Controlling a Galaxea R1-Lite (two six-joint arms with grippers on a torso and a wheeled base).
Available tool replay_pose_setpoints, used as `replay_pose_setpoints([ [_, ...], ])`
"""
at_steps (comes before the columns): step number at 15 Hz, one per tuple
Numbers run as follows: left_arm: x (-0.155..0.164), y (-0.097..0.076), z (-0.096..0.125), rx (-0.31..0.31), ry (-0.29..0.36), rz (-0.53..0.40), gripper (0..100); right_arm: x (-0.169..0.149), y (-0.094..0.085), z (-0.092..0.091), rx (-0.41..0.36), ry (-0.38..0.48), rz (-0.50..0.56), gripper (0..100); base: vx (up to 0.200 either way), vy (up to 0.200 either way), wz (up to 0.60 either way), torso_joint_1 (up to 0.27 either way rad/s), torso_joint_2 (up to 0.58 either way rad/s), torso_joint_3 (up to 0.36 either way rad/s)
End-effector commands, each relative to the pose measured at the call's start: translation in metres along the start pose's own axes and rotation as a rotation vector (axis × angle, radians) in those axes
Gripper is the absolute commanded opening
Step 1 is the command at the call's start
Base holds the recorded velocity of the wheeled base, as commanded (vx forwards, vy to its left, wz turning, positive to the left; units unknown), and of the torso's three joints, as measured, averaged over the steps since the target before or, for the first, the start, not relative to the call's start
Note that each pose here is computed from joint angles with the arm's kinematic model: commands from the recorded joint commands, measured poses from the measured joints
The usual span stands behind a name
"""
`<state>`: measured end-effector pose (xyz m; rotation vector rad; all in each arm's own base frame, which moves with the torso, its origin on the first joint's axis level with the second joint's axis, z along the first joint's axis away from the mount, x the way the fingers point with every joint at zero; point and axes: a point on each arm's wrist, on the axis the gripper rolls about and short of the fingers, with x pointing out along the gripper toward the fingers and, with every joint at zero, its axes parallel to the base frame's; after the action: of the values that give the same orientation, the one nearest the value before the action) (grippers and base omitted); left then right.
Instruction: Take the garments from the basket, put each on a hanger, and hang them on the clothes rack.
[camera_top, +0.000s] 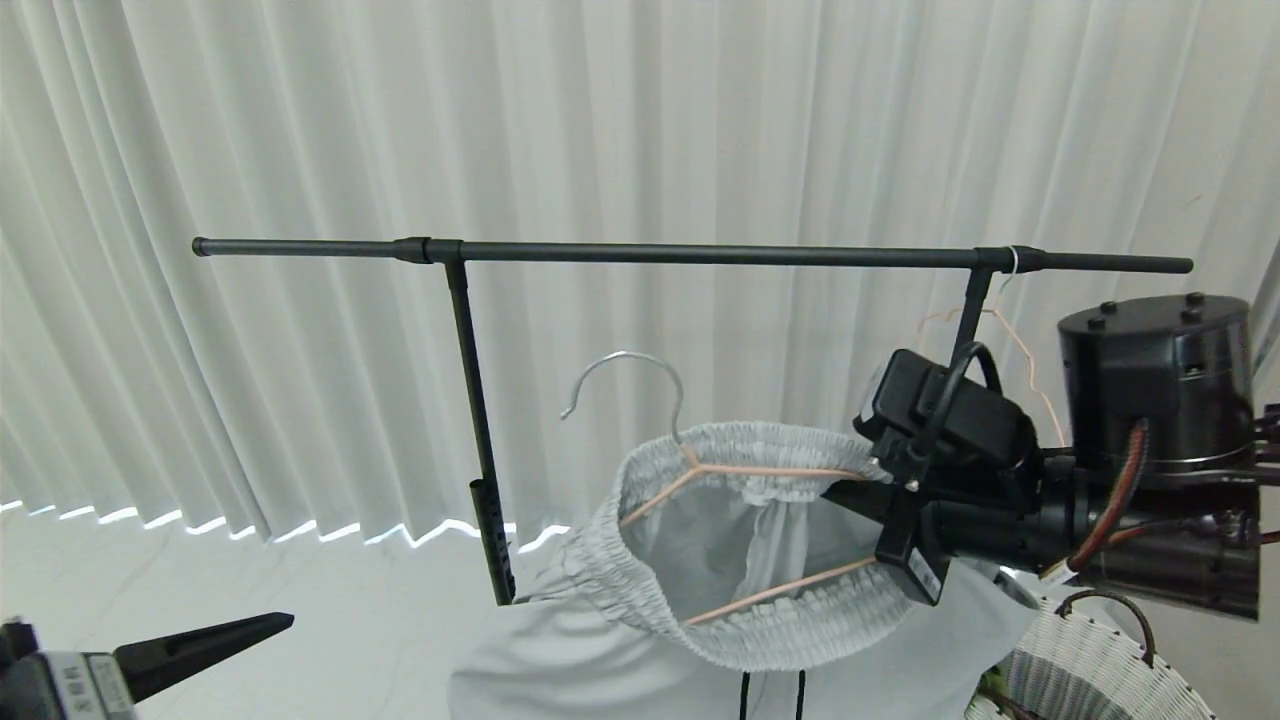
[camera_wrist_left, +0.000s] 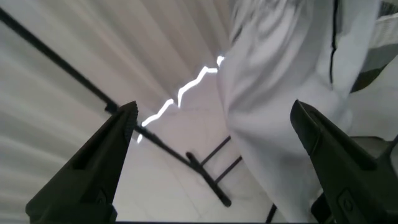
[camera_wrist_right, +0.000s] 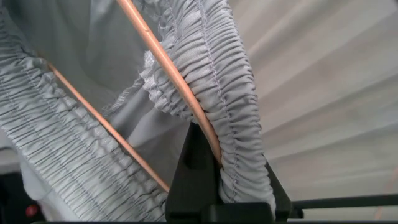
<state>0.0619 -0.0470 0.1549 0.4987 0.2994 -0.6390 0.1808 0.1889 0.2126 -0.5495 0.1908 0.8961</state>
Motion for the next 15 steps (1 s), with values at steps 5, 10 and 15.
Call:
replay_pose_setpoints([
  [5, 0.086, 0.024, -0.004, -0.096, 0.228, 0.107, 100, -0.03, -0.017, 0.014, 0.069, -0.106, -0.044, 0, 0.0, 0.0, 0.0, 0.0, 0.0, 0.0],
  [10, 0.099, 0.037, -0.016, -0.17, 0.241, 0.043, 100, -0.036, -0.018, 0.017, 0.085, -0.129, -0.048, 0, 0.0, 0.0, 0.0, 0.0, 0.0, 0.0],
  [15, 0.096, 0.035, -0.019, -0.178, 0.234, 0.013, 0, -0.039, -0.017, 0.019, 0.102, -0.14, -0.048, 0, 0.0, 0.0, 0.0, 0.0, 0.0, 0.0],
])
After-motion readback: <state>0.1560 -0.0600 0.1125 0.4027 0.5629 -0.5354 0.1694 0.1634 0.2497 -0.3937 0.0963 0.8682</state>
